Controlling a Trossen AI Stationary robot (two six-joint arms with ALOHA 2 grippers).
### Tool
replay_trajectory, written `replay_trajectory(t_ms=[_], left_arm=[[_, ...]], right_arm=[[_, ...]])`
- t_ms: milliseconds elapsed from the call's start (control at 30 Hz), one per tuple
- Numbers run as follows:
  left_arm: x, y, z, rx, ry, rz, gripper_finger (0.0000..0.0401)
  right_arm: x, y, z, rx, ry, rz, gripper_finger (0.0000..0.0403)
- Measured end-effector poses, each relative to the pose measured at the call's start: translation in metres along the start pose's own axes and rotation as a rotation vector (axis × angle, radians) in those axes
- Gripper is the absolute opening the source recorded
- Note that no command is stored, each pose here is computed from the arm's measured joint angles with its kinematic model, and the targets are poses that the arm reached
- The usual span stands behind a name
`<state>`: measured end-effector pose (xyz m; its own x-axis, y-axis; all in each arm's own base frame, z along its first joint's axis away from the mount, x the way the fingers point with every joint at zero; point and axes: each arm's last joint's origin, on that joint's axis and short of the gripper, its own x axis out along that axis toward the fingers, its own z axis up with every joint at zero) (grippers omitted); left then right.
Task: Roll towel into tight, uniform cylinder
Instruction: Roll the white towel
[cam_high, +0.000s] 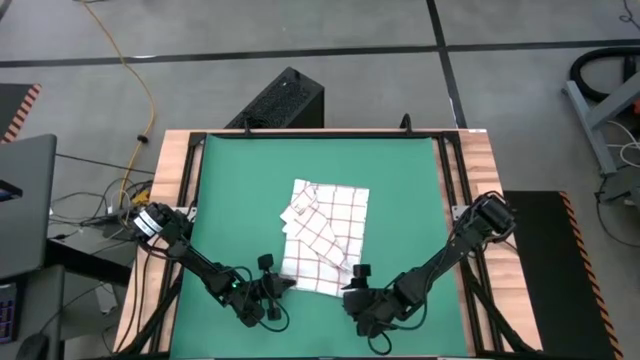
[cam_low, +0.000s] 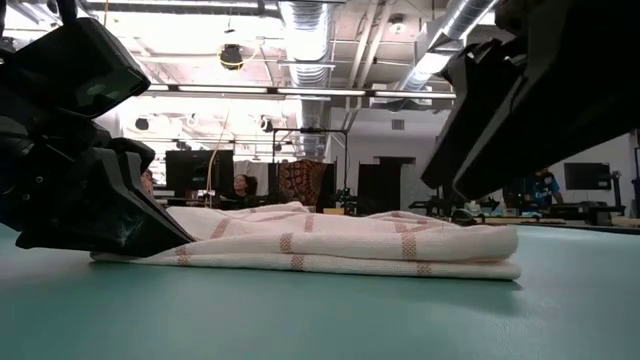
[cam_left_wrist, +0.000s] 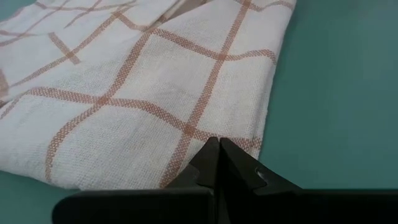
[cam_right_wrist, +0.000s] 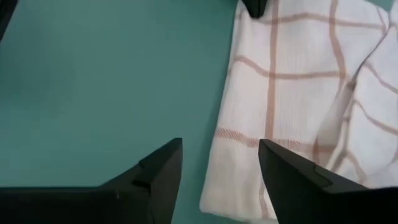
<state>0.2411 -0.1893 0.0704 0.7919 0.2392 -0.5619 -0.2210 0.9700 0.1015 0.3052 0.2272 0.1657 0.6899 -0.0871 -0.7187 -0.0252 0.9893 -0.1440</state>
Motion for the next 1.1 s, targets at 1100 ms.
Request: replay_trajectory(t_ms=[1100], left_arm=[[0.0,0.0,0.0,0.008,-0.002,0.004,0.0]], right_arm=[[0.041,-0.018,-0.039,0.171,0.282,-0.191,0.0109]])
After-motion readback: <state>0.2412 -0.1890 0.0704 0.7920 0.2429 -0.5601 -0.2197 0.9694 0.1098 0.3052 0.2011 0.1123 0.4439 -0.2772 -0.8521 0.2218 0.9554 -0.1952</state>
